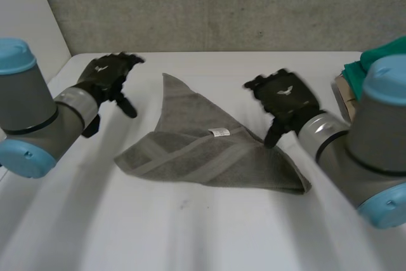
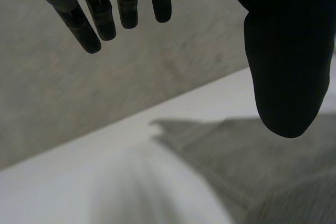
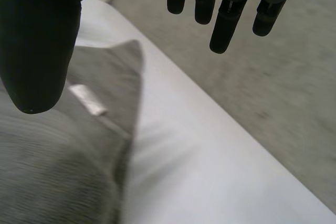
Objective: Fold the laundry.
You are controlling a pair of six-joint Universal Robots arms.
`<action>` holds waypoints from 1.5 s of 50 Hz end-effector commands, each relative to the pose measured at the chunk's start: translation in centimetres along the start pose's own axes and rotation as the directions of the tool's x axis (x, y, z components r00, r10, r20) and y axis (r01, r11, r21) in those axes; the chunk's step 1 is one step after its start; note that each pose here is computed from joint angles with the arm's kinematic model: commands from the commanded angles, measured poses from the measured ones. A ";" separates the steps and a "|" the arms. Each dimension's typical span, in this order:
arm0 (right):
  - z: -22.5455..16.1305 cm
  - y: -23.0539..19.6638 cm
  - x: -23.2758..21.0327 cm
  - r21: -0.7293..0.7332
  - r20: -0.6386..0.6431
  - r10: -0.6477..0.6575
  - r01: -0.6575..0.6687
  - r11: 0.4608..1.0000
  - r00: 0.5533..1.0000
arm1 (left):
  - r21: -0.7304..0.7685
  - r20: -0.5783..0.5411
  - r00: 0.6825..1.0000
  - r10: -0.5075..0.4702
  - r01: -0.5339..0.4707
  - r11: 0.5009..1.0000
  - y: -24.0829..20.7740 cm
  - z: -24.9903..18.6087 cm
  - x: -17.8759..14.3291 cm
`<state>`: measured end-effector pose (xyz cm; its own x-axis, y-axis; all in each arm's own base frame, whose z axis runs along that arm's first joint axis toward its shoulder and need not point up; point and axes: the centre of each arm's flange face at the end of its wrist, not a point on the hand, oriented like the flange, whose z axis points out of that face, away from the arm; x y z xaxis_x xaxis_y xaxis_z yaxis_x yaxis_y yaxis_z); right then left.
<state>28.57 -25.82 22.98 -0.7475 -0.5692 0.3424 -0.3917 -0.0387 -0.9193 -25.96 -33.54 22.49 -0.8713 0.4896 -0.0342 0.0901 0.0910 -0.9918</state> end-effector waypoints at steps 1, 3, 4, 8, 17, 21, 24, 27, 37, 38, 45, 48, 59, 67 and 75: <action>-1.1 0.3 4.8 -0.121 -0.182 0.052 -0.075 0.990 0.982 | 0.012 -0.252 0.966 0.058 -0.057 0.998 -1.1 -0.1 6.9; -1.5 1.1 5.4 -0.172 -0.192 0.076 -0.110 0.979 0.978 | -0.010 -0.332 0.938 0.104 -0.113 0.994 -0.2 -0.1 9.5; -1.6 1.4 5.6 -0.188 -0.192 0.085 -0.122 0.974 0.978 | -0.015 -0.353 0.927 0.124 -0.138 0.990 0.2 0.0 10.3; -2.2 3.0 5.5 -0.264 -0.173 0.109 -0.153 0.952 0.979 | -0.023 -0.438 0.867 0.239 -0.277 0.961 2.8 0.2 14.0; -2.8 6.8 5.3 -0.326 -0.130 0.078 -0.117 0.938 0.988 | 0.034 -0.461 0.774 0.435 -0.474 0.880 8.1 1.5 18.7; -3.0 7.9 5.3 -0.333 -0.126 0.060 -0.099 0.938 0.990 | 0.050 -0.452 0.766 0.457 -0.490 0.870 9.0 2.2 19.2; -3.1 8.5 5.4 -0.337 -0.129 0.059 -0.099 0.936 0.990 | 0.053 -0.455 0.759 0.466 -0.500 0.865 9.7 2.5 19.3; -3.1 8.8 5.6 -0.336 -0.139 0.060 -0.104 0.936 0.989 | 0.057 -0.447 0.754 0.481 -0.512 0.857 9.9 2.9 19.1; -2.9 8.8 6.5 -0.325 -0.157 0.070 -0.118 0.938 0.985 | 0.072 -0.335 0.781 0.527 -0.536 0.841 6.0 2.1 17.9; -2.8 8.7 6.8 -0.321 -0.168 0.081 -0.132 0.938 0.982 | 0.081 -0.317 0.787 0.529 -0.533 0.842 4.7 1.6 17.6; -2.3 7.8 7.9 -0.263 -0.230 0.247 -0.305 0.915 0.941 | 0.131 -0.267 0.802 0.534 -0.519 0.845 -0.6 -1.1 15.8; -1.5 6.8 8.1 -0.204 -0.221 0.354 -0.398 0.895 0.909 | 0.161 -0.237 0.811 0.534 -0.510 0.845 -3.1 -2.4 14.5; 2.2 6.0 1.3 -0.273 0.042 0.603 -0.571 0.774 0.797 | 0.257 -0.132 0.843 0.522 -0.479 0.839 -9.5 -6.1 12.3; 1.8 5.8 -4.2 -0.363 0.039 0.715 -0.657 0.661 0.698 | 0.267 -0.060 0.837 0.544 -0.512 0.817 -11.0 -6.2 11.3; 2.2 5.0 -7.6 -0.319 0.037 0.780 -0.732 0.602 0.625 | 0.298 -0.039 0.843 0.537 -0.504 0.811 -12.5 -7.1 11.6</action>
<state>31.62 -24.53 15.61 -0.7708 -0.4440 -0.4569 0.0691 0.6547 -0.7527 -33.72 -23.29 34.41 -0.6576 0.5055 -0.5586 0.3823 -0.4151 -0.8256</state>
